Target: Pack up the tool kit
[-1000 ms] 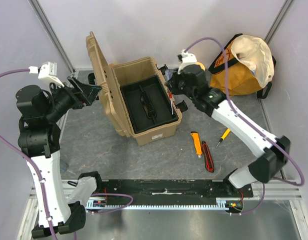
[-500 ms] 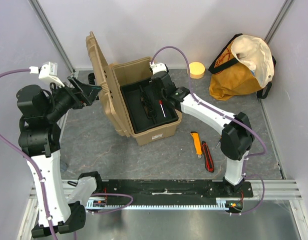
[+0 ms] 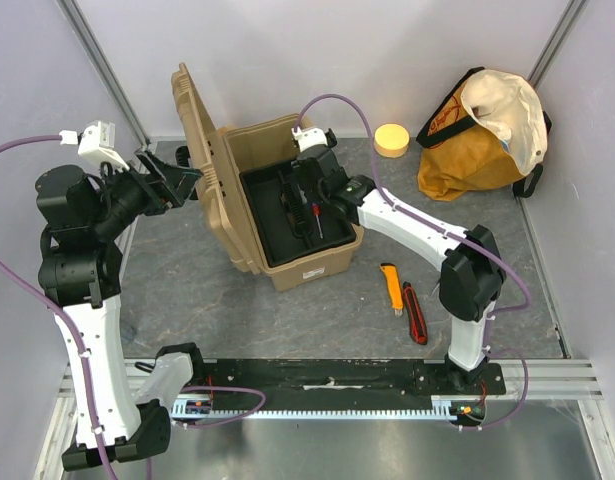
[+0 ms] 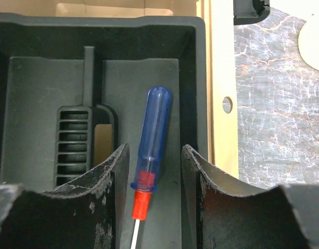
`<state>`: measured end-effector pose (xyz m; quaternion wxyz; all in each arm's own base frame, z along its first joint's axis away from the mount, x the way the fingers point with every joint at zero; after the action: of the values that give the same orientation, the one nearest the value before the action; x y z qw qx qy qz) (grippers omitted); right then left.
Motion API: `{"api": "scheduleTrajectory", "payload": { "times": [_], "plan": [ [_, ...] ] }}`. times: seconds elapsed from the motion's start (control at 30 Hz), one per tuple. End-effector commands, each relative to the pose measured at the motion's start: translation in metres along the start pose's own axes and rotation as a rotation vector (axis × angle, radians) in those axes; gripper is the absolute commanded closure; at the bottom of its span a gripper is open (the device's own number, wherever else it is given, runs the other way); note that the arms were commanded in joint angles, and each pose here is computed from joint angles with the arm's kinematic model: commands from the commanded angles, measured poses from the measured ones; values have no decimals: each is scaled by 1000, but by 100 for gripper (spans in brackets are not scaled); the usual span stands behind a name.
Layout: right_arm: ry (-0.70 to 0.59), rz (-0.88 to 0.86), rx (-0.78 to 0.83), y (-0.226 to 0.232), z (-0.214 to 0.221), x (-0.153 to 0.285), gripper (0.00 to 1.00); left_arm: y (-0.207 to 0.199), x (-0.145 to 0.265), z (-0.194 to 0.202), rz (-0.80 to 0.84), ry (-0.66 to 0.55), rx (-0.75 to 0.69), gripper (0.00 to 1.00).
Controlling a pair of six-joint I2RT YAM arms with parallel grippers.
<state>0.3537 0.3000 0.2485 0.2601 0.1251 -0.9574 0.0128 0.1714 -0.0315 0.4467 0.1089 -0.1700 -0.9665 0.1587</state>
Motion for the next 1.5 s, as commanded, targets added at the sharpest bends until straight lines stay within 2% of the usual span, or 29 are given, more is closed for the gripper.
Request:
{"api": "scheduleTrajectory", "payload": {
  "times": [0.0,0.3,0.43,0.53,0.77,0.9,0.97,1.13,1.47],
  "plan": [
    [-106,-104,-17,12,-40,41,48,-3,5,-8,-1,-52,-62,21],
    [-107,-255,-20,43,-33,65,36,-3,5,-7,-1,-50,-64,21],
    [-86,-232,-7,45,-24,63,34,-4,7,-8,-3,-55,-71,21],
    [-107,-147,-34,34,-27,72,32,-4,9,-7,-5,-55,-75,20],
    [-210,54,-146,-23,-40,131,30,-8,13,-7,3,-64,-82,20],
    [-204,237,-259,-77,-32,149,30,-11,15,-8,24,-64,-76,20],
    [-179,351,-323,-112,-18,150,30,-12,16,-8,28,-67,-79,20],
    [-122,496,-503,-182,26,152,28,-13,18,-7,35,-68,-71,20],
    [75,689,-764,-251,122,125,27,-12,18,-6,30,-68,-78,20]
  ]
}}
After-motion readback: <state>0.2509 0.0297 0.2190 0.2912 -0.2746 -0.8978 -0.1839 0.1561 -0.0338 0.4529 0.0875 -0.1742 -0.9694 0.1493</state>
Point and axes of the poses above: each gripper's point midway between its finger pads, its own x axis back along the fingers, its own y axis along the line the jaws close on, z = x × y, the point moved 9 cm from there along x, back along the fingers, and after that the axes turned 9 degrees about -x, right-handed, at the moved point
